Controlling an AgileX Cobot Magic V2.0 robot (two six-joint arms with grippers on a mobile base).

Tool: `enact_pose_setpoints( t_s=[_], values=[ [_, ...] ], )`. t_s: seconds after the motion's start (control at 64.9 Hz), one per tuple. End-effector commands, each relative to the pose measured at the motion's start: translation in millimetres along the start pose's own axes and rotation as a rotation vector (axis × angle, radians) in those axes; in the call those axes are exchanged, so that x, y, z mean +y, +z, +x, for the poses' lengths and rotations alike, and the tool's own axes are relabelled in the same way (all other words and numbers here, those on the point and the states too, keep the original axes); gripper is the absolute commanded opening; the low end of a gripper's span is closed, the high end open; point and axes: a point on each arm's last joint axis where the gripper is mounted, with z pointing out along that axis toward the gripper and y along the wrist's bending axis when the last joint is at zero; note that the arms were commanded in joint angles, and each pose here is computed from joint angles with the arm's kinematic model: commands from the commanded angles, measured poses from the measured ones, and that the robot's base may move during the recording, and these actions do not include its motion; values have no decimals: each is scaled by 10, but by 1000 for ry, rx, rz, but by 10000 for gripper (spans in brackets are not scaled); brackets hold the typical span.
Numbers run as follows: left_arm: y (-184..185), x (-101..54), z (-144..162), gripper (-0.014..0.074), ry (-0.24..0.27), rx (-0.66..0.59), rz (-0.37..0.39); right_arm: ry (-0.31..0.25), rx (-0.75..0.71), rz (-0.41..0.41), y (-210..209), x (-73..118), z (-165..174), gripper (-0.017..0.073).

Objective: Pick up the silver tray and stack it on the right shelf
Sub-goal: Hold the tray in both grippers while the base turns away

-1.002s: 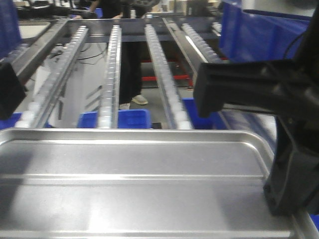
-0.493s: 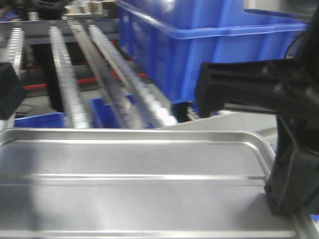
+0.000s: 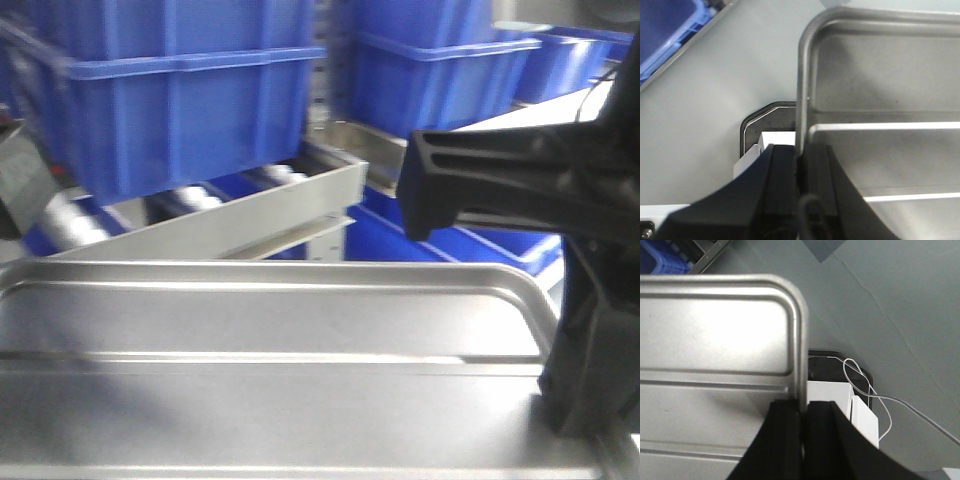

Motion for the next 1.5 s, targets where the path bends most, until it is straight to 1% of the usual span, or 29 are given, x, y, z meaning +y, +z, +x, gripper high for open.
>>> enact_pose_setpoints(
  t_s=[0.0,0.909,1.125,1.295,1.434,1.48],
  values=[
    [-89,102,-20,-99,27,-17,-90,-33,-33,96,-102,-116,-49,57],
    [-89,105,-15,-99,25,-12,-93,-33,-33,96,-102,-116,-49,57],
    [-93,142,2,-99,24,8,-134,-33,-33,96,-102,-116,-49,57],
    [-102,193,26,-99,22,35,-189,-33,-33,96,-102,-116,-49,57],
    [-116,249,53,-99,20,65,-252,-33,-33,96,-102,-116,-49,57],
    [-116,251,56,-99,19,68,-255,-33,-33,96,-102,-116,-49,57]
  ],
)
